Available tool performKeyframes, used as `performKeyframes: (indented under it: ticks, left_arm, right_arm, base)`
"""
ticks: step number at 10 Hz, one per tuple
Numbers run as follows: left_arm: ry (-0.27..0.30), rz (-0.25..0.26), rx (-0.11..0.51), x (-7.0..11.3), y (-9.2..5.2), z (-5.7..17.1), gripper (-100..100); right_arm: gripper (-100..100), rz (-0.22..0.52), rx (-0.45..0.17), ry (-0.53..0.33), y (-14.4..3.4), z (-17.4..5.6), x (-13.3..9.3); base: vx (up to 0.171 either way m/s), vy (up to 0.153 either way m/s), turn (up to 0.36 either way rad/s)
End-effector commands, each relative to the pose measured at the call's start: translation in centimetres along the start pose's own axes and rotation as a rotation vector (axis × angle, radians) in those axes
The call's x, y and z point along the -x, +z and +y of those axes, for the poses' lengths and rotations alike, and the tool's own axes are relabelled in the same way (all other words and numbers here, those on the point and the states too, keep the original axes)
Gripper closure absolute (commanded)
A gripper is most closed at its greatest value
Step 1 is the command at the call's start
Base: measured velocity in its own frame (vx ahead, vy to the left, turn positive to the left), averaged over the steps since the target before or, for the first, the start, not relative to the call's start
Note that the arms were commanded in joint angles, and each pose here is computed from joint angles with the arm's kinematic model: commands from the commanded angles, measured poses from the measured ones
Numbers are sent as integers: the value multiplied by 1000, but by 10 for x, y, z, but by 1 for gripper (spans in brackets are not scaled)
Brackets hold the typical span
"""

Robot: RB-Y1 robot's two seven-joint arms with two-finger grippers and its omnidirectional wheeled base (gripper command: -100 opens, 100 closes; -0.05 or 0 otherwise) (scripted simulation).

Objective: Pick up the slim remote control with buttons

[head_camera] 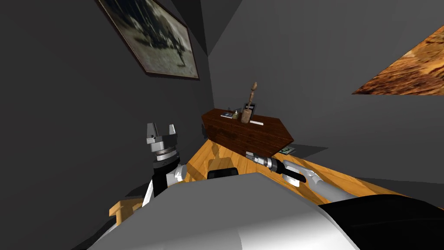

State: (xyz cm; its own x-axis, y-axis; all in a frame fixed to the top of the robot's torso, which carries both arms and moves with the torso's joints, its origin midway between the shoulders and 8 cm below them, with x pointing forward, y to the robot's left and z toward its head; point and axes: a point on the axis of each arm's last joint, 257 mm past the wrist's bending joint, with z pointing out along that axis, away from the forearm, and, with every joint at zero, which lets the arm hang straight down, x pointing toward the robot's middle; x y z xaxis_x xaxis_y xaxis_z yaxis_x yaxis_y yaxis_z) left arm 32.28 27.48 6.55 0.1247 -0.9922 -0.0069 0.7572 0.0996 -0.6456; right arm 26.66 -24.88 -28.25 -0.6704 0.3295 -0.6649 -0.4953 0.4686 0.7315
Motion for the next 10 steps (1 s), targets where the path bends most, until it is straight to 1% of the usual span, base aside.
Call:
performKeyframes:
  ticks: [1, 2, 3, 4, 5, 6, 7, 8, 9, 10]
  left_arm:
    - [0, 0, 0, 0, 0, 0, 0]
    - [0, 0, 0, 0, 0, 0, 0]
    - [0, 0, 0, 0, 0, 0, 0]
    - [0, 0, 0, 0, 0, 0, 0]
    - [0, 0, 0, 0, 0, 0, 0]
    - [0, 0, 0, 0, 0, 0, 0]
    - [0, 0, 0, 0, 0, 0, 0]
    - [0, 0, 0, 0, 0, 0, 0]
    - [0, 0, 0, 0, 0, 0, 0]
    - [0, 0, 0, 0, 0, 0, 0]
  right_arm:
    - [-100, 57, -52, -13, -21, -16, -8]
    - [-100, 112, -87, -14, -35, -28, -21]
    - [-100, 133, -120, -23, -47, -38, -19]
    - [-100, 145, -127, -32, -52, -39, -17]
    - [-100, 211, -178, -38, -74, -54, -26]
    - [-100, 231, -204, -50, -85, -60, -23]
    - [-100, 287, -253, -51, -107, -73, -32]
    - [-100, 312, -280, -67, -120, -79, -26]
    - [-100, 369, -319, -72, -141, -87, -31]
    - [-100, 392, -340, -88, -152, -90, -24]
  base:
    - [33, 25, 143]
    - [51, 44, 241]
    - [47, 29, 118]
    - [21, 10, -16]
    - [39, 24, 228]
    - [42, 17, 146]
    - [65, 14, 215]
    - [69, 9, 135]
    - [90, 11, 225]
    - [66, 1, 119]
